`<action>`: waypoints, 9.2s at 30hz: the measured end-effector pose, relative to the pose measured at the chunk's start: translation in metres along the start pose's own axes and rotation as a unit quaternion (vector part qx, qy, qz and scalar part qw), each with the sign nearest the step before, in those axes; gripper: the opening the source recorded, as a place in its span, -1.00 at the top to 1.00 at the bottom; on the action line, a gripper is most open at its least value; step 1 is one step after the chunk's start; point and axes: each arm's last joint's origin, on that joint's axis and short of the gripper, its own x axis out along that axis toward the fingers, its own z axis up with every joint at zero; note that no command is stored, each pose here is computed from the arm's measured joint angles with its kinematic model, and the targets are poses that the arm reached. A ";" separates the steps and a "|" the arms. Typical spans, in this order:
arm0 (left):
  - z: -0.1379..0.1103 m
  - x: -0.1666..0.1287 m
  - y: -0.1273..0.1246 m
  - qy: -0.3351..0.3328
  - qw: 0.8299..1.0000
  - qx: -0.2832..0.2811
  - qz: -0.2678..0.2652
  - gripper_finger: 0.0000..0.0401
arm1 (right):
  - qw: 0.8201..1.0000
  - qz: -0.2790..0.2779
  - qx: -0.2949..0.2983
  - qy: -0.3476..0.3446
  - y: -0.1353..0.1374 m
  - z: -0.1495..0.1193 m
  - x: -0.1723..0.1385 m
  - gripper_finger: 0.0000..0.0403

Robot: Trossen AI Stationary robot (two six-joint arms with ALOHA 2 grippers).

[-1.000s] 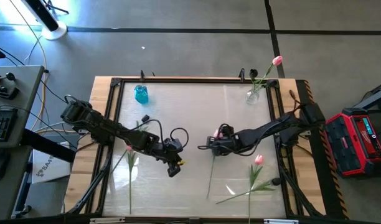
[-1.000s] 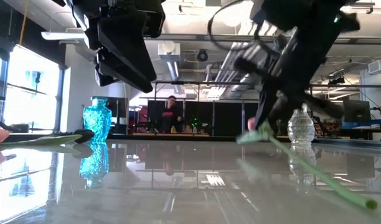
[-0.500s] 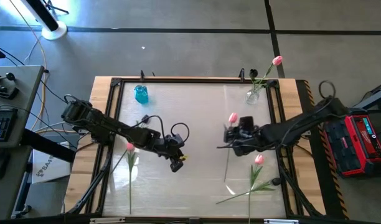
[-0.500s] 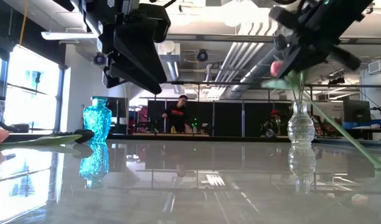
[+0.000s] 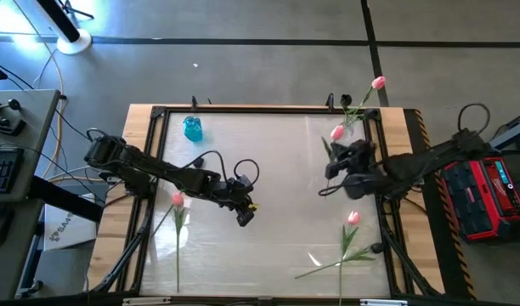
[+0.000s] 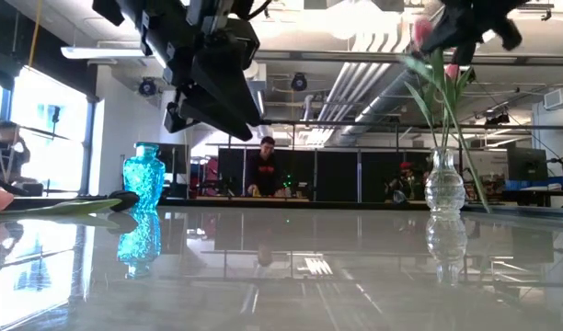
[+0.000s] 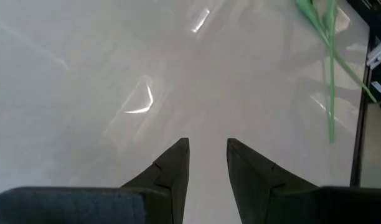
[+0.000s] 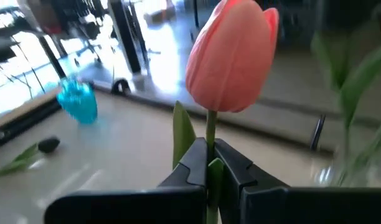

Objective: Sort flowers into vase by color
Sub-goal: Put the pink flower into the transparent vase, then adjust the transparent vase

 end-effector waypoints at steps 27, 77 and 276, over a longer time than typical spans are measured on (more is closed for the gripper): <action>0.108 -0.014 0.075 -0.216 0.970 0.086 -0.064 0.53 | 0.965 -0.138 -0.075 -0.211 -0.055 0.119 0.013 1.00; 0.139 -0.030 0.124 -0.270 0.953 0.133 0.026 0.53 | 0.974 -0.188 0.018 -0.125 -0.078 0.091 0.042 0.39; 0.195 0.029 0.080 -0.023 0.908 0.414 0.051 0.14 | 0.907 0.096 0.067 0.403 -0.078 0.038 0.088 -0.15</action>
